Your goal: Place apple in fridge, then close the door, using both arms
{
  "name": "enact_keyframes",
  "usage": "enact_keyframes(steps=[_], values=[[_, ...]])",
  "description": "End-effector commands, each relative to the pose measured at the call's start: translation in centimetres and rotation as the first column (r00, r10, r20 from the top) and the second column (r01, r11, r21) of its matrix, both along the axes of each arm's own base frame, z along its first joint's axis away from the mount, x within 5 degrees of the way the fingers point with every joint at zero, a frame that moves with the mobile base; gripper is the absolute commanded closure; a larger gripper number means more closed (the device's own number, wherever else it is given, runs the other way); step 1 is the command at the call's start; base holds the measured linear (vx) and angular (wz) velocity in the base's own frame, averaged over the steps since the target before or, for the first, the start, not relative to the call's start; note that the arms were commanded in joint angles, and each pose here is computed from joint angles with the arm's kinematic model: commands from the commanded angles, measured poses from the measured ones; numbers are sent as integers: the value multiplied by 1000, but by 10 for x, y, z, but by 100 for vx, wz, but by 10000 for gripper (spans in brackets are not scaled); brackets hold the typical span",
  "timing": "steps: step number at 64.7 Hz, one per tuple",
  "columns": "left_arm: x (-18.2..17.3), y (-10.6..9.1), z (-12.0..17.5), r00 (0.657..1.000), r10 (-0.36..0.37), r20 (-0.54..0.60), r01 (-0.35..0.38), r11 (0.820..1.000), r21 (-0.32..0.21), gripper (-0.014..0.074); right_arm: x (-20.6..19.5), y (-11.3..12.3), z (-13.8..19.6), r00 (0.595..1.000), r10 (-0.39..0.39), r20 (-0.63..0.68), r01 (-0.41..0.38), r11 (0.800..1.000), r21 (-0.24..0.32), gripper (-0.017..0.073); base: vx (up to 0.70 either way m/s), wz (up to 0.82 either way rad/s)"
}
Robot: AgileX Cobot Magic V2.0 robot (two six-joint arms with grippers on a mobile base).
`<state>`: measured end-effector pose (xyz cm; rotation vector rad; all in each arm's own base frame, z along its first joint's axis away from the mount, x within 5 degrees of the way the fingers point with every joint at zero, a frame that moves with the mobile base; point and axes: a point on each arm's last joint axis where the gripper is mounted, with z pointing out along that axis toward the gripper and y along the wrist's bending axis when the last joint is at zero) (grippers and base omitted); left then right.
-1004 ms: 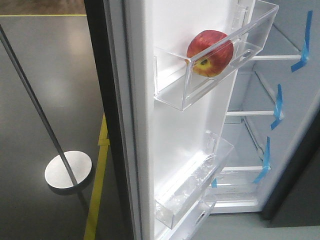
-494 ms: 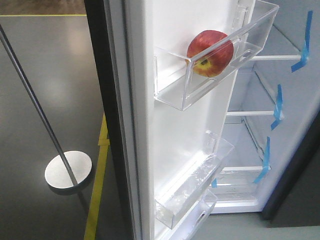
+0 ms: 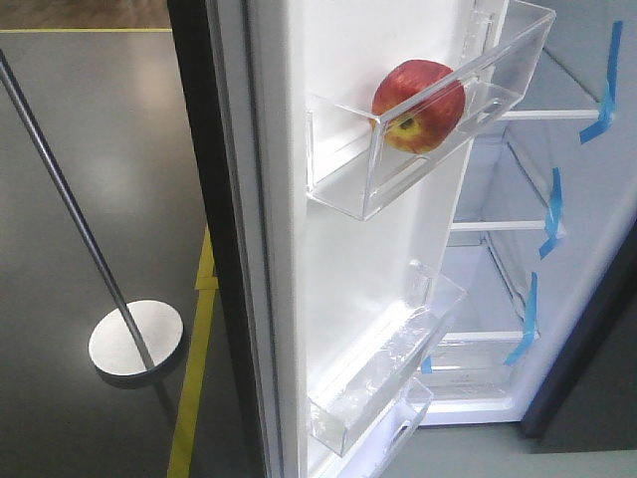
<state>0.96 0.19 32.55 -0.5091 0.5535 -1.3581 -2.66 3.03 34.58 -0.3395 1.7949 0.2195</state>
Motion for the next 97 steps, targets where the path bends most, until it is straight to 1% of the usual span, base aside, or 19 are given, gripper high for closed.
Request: enact_keyframes(steps=[1, 8, 13, 22, 25, 29, 35, 36, 40, 45, 50, 61, 67, 72, 77, 79, 85, 95, 97], values=[[-16, -7, 52, 992, 29, 119, -43, 992, 115, 599, 4, 0, 11, 998, -9, 59, 7, 999, 38, 564, 0, 0], [-14, -13, 97, 986, 72, 148, -106, 966, 235, 599, 4, 1, 12, 998, -5, 66, 2, 999, 47, 563, 0, 0], [-2, -17, 125, 985, 84, 149, -125, 948, 291, 599, 4, 1, 12, 998, -5, 66, 2, 999, 47, 561, 0, 0], [41, -25, 160, 995, 20, 94, -53, 929, 367, 599, 4, 1, 14, 996, -12, 87, 7, 999, 50, 561, 0, 0], [60, -29, 167, 998, 0, 63, -26, 913, 408, 599, 5, 0, 16, 994, -18, 104, 12, 998, 55, 561, 0, 0], [91, -33, 173, 999, -43, 8, 35, 897, 442, 599, 5, 0, 17, 992, -25, 124, 18, 998, 62, 561, 0, 0], [127, -40, 179, 993, -109, -54, 122, 874, 470, 599, 5, -1, 18, 991, -28, 132, 20, 998, 64, 561, 0, 0], [137, -41, 178, 991, -113, -75, 136, 866, 481, 599, 5, -1, 18, 991, -28, 131, 20, 998, 64, 561, 0, 0], [161, -44, 179, 985, -128, -113, 168, 847, 504, 599, 5, 0, 18, 992, -26, 126, 18, 998, 64, 561, 0, 0], [193, -46, 176, 975, -149, -164, 213, 838, 503, 599, 5, 0, 18, 992, -24, 124, 16, 998, 65, 561, 0, 0], [221, -46, 173, 965, -168, -203, 248, 841, 480, 599, 5, 0, 17, 993, -22, 120, 15, 998, 63, 561, 0, 0], [276, -46, 161, 948, -178, -262, 286, 839, 463, 593, 5, 0, 17, 993, -17, 118, 9, 997, 71, 561, 0, 0], [300, -48, 155, 942, -201, -269, 309, 832, 461, 582, 4, 1, 18, 993, -8, 119, -1, 997, 81, 561, 0, 0], [318, -50, 151, 937, -232, -261, 332, 823, 460, 567, 4, 2, 18, 993, -6, 119, -4, 997, 83, 561, 0, 0], [334, -52, 146, 913, -308, -268, 398, 816, 419, 543, 4, 2, 18, 993, -2, 117, -8, 996, 88, 560, 0, 0], [339, -53, 143, 902, -339, -269, 425, 808, 408, 531, 4, 2, 18, 993, 1, 117, -12, 996, 92, 559, 0, 0], [352, -58, 137, 864, -420, -277, 501, 771, 393, 473, 4, 3, 18, 993, 9, 117, -21, 995, 101, 554, 0, 0], [360, -66, 135, 807, -508, -301, 591, 689, 419, 363, 4, 3, 18, 993, 11, 114, -23, 995, 99, 551, 0, 0], [361, -68, 135, 803, -517, -297, 596, 677, 432, 344, 4, 3, 18, 993, 11, 114, -23, 995, 99, 550, 0, 0]])
